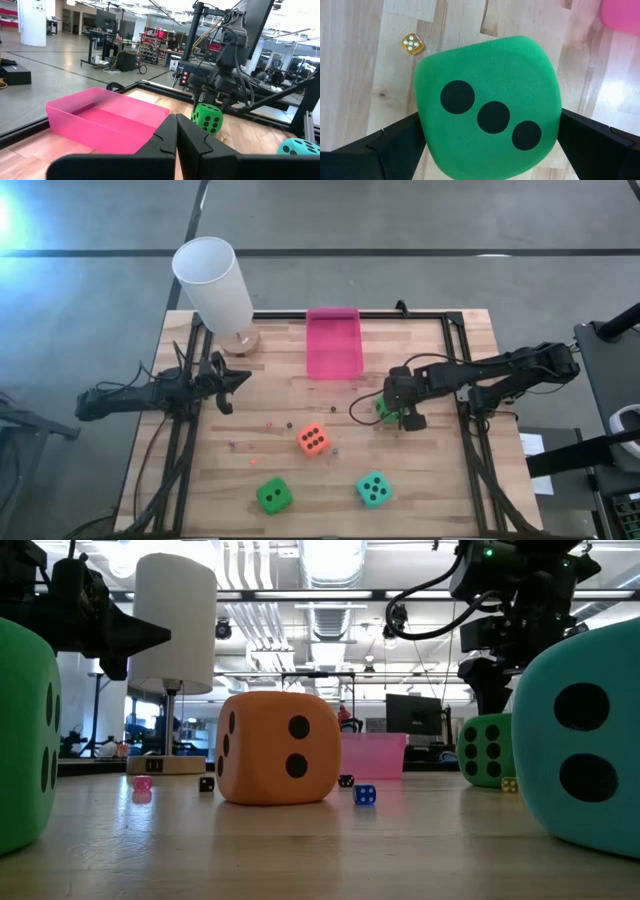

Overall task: Pick & Place Dice
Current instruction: Put the right big green dice into the red container

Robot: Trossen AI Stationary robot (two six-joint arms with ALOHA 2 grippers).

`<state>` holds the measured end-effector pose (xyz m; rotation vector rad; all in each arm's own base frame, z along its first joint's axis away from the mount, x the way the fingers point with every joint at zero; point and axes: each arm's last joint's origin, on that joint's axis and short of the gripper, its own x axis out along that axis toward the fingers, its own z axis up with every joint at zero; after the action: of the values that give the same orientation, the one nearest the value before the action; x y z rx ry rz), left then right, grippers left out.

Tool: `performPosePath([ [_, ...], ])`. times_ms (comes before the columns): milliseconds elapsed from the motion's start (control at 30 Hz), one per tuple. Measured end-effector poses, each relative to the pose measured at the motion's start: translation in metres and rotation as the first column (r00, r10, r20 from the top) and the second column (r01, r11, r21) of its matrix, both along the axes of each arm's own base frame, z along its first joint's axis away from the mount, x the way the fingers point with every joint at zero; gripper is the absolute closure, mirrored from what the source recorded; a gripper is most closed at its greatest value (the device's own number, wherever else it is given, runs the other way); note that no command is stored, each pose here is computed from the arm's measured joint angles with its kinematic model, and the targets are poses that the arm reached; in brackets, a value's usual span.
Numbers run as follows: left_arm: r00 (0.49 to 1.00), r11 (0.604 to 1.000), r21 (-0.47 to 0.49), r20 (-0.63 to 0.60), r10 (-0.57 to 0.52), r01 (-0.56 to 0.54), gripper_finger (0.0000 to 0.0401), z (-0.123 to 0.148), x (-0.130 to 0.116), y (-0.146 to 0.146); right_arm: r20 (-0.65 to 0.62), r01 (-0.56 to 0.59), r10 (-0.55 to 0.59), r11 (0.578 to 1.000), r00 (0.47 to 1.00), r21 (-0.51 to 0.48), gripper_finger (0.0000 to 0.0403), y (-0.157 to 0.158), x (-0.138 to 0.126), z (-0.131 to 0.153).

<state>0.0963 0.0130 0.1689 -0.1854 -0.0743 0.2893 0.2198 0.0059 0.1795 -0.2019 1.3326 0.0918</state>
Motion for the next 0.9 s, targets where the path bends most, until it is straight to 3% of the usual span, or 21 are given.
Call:
performPosePath([
  [233,1.0,1.0,0.0,0.0,0.001,-0.001,0.0395,0.0,0.0,0.0,-0.007,0.002,-0.002,1.0,1.0,0.011,0.0006,-0.0002,-0.0006,-0.0001],
  [533,1.0,1.0,0.0,0.0,0.001,-0.001,0.0395,0.0,0.0,0.0,-0.008,0.003,-0.003,1.0,1.0,0.027,0.0053,-0.0004,-0.0009,0.0001],
  [900,1.0,1.0,0.0,0.001,0.001,-0.001,0.0395,0.0001,0.0,0.0,0.023,0.006,-0.007,1.0,1.0,0.029,0.0052,-0.0003,-0.0039,0.0059],
])
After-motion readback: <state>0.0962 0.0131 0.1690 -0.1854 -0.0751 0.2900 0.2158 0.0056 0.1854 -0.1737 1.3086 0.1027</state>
